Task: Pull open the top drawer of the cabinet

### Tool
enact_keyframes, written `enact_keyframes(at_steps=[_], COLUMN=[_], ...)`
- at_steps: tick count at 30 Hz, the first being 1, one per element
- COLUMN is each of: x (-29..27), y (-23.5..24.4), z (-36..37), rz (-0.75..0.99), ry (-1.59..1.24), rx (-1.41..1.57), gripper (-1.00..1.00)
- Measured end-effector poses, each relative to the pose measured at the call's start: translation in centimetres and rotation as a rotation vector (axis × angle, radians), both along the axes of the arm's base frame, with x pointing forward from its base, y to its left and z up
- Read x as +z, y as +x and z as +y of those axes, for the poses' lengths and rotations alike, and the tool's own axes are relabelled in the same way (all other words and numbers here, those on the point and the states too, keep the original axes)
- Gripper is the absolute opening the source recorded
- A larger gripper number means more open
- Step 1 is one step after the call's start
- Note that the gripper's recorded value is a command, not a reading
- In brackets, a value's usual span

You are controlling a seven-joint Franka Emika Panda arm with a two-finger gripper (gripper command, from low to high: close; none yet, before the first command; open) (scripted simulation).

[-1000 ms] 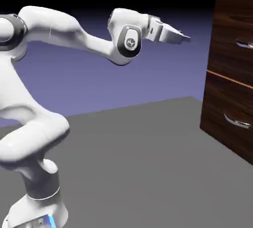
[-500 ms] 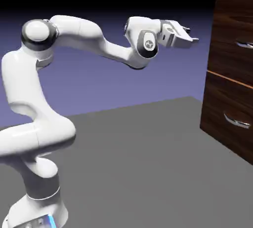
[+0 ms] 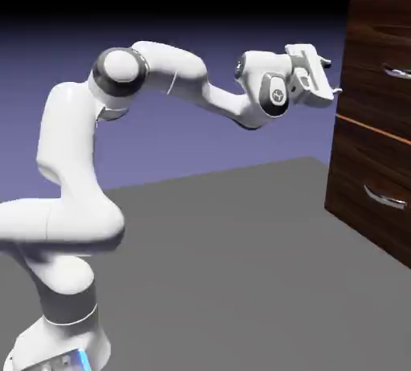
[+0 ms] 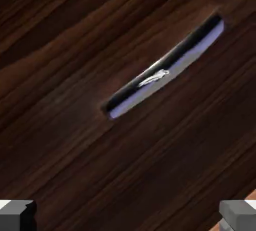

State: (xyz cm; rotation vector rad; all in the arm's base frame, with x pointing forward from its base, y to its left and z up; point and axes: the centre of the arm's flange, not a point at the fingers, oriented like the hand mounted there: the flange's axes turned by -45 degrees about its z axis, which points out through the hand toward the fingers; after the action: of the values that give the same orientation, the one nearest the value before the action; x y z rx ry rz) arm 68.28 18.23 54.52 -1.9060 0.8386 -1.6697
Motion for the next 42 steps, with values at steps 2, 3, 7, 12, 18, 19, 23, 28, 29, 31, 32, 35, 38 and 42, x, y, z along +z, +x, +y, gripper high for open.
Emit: enact_keyframes(at_steps=[2,3,7,12,18,19,23,28,29,31,32,35,38,42], x=[-0.5,-0.7,-1.1,-0.8,1.0,1.3,7.9,18.6,20.7,24.7,26.6,32.1,37.0,42.6], y=[1.0,1.5,3.4,5.3,7.0,7.1,4.9,-0.1,-1.3,-3.8,-5.1,-9.2,-13.5,-19.0], z=[-0.5,-0.8,-2.3,-4.9,-9.5,-10.3,-8.5,-6.5,-6.2,-6.0,-6.0,-6.5,-7.8,-10.7], rz=[-0.007,-0.011,-0.032,-0.073,-0.149,-0.161,-0.245,-0.387,-0.415,-0.471,-0.499,-0.58,-0.658,-0.755], ry=[0.072,0.109,0.266,0.477,0.747,0.784,0.76,0.746,0.747,0.752,0.756,0.775,0.803,0.853], rx=[0.002,0.003,0.002,-0.003,-0.013,-0.014,0.03,0.097,0.11,0.133,0.144,0.173,0.196,0.217], gripper=[0.0,0.0,0.0,0.0,0.0,0.0,0.0,0.0,0.0,0.0,0.0,0.0,0.0,0.0])
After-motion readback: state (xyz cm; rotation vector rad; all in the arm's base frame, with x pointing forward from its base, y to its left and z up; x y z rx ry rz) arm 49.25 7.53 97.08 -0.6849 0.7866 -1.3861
